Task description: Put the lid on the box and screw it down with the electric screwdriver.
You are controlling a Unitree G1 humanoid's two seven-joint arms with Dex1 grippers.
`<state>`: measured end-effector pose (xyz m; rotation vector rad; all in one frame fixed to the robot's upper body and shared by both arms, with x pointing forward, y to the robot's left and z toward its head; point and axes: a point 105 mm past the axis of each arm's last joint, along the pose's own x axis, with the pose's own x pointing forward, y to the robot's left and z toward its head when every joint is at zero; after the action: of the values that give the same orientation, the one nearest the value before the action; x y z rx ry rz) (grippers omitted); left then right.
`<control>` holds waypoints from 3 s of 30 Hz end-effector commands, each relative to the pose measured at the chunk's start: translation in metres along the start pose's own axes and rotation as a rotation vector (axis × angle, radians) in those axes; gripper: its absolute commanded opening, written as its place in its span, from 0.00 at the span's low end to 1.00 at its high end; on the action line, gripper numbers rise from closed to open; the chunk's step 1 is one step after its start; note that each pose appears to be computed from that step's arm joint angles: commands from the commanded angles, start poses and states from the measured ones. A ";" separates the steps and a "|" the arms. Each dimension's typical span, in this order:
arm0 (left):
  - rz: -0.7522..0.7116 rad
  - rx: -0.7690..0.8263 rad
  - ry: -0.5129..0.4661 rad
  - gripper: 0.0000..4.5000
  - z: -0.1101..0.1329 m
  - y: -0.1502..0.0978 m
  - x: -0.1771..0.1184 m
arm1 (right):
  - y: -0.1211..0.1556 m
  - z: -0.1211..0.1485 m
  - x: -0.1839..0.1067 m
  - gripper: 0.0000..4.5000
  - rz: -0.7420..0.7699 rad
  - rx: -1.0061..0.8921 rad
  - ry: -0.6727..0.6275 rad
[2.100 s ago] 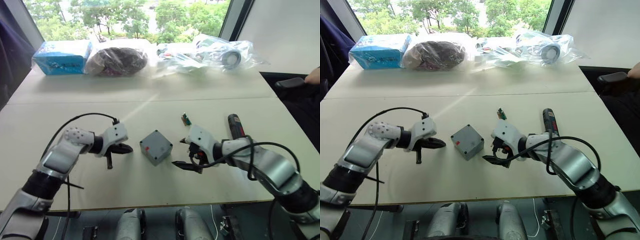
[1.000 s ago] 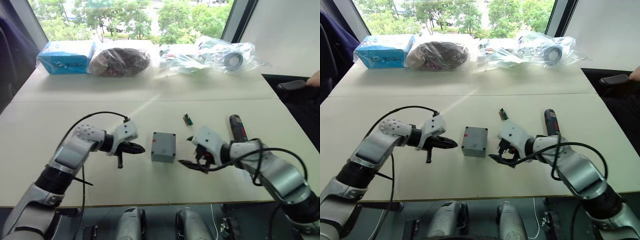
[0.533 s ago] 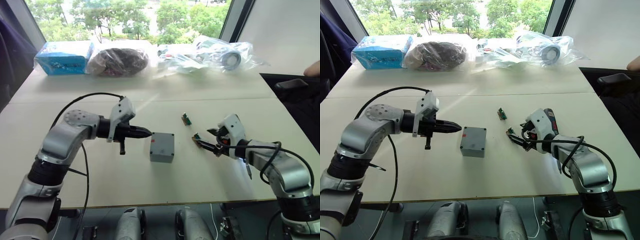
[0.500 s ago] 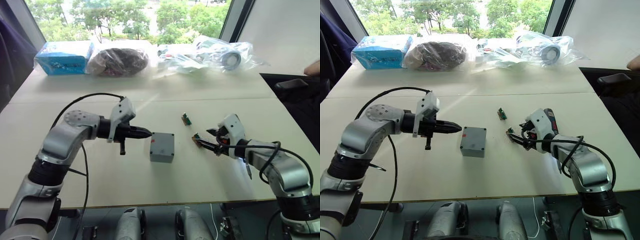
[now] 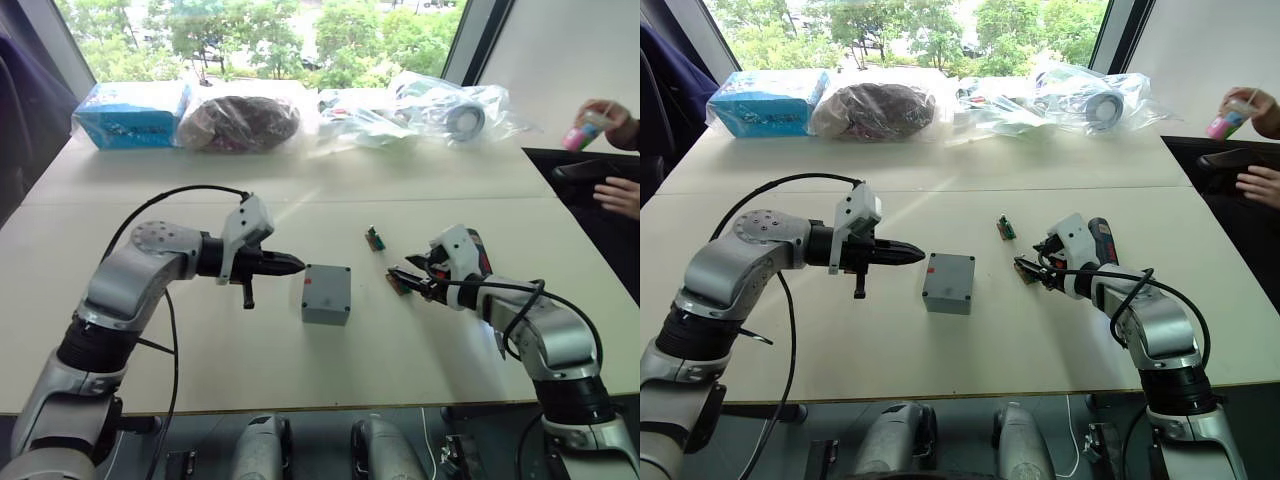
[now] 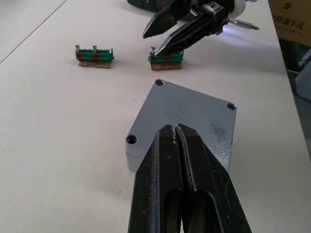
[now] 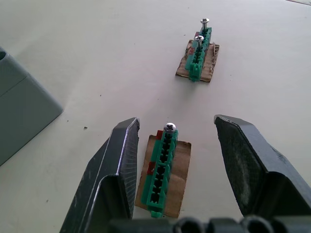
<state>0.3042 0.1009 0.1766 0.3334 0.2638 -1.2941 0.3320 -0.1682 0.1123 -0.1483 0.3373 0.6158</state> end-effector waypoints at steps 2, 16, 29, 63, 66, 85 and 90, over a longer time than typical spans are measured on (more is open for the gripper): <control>-0.002 0.033 -0.015 0.00 0.007 -0.002 -0.001 | -0.002 0.009 0.002 0.43 -0.007 -0.017 -0.042; 0.018 0.038 -0.015 0.00 0.007 0.001 -0.005 | -0.002 0.012 0.001 0.02 -0.006 -0.039 -0.061; -0.004 0.035 -0.018 0.00 0.005 0.000 -0.003 | 0.007 0.035 -0.008 0.02 0.031 -0.127 -0.133; 0.023 0.037 0.037 0.00 -0.003 -0.011 -0.016 | 0.072 0.055 0.007 0.02 0.275 -0.226 -0.169; 0.025 0.033 0.038 0.00 -0.004 -0.011 -0.016 | 0.071 0.052 0.009 0.02 0.274 -0.218 -0.161; 0.032 0.022 0.036 0.00 -0.007 -0.006 -0.015 | 0.075 0.058 0.007 0.02 0.295 -0.191 -0.184; 0.029 0.022 0.038 0.00 -0.007 -0.008 -0.015 | 0.075 0.055 0.007 0.02 0.293 -0.194 -0.170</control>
<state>0.2937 0.1149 0.1665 0.3599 0.3114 -1.2638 0.3105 -0.0908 0.1480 -0.2173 0.1742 0.9427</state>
